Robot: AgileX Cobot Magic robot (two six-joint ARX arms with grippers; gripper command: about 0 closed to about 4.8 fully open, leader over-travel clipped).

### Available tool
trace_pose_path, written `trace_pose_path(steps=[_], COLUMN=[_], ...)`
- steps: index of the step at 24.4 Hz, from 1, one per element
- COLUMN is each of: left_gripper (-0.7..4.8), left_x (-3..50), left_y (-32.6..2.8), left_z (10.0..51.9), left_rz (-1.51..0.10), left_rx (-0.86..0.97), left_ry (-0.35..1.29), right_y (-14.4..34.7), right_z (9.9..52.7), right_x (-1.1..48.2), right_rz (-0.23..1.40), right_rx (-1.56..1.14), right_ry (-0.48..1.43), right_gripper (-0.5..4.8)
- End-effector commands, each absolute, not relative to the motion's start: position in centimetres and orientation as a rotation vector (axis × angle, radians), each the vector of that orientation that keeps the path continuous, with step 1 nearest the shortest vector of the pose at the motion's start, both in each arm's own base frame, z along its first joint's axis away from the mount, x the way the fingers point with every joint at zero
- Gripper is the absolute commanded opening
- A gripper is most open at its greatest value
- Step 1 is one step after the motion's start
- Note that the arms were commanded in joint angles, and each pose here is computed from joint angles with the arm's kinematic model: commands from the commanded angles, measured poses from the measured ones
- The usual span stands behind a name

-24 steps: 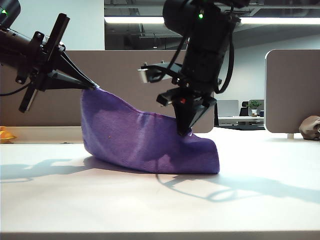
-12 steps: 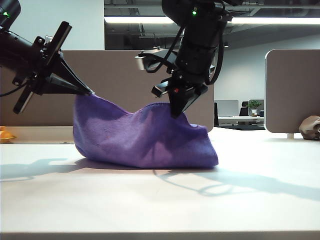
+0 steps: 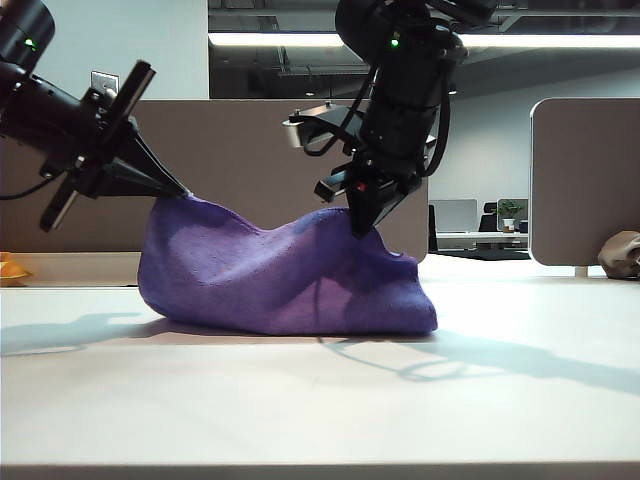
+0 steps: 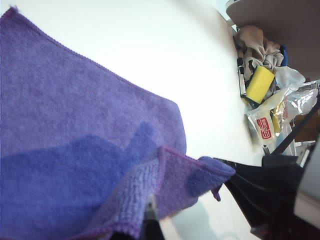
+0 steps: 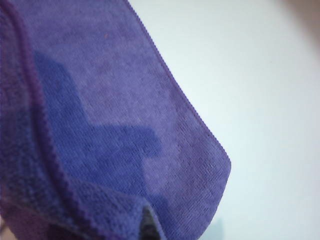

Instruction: Fold the bottom of the cloth upward, then fold it vertically to form a square shape.

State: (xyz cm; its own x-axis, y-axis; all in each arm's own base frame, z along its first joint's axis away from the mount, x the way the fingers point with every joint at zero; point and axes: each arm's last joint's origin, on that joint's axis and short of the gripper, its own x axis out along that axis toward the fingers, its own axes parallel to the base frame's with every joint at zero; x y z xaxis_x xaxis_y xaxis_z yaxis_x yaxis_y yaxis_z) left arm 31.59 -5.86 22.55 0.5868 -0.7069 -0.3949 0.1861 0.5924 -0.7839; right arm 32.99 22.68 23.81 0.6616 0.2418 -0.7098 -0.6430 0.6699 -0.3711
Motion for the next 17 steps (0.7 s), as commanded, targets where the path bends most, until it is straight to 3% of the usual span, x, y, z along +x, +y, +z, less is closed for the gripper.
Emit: trace_pose_path(steps=[1,17], left_gripper=[-0.05,-0.05], left_x=[32.5,36.6], left_y=[-5.9,-6.3], left_z=[22.8,23.5], left_rz=[-0.585,-0.572], left_rx=[-0.761,-0.749], left_ry=[0.753,0.729], right_y=[22.5,20.4], right_z=[23.8,22.9], right_x=[33.6,35.9], right_rz=[0.531,0.472], right_rx=[-0.649,-0.614], right_ry=[0.65,0.646], right_gripper=[-0.02,-0.02])
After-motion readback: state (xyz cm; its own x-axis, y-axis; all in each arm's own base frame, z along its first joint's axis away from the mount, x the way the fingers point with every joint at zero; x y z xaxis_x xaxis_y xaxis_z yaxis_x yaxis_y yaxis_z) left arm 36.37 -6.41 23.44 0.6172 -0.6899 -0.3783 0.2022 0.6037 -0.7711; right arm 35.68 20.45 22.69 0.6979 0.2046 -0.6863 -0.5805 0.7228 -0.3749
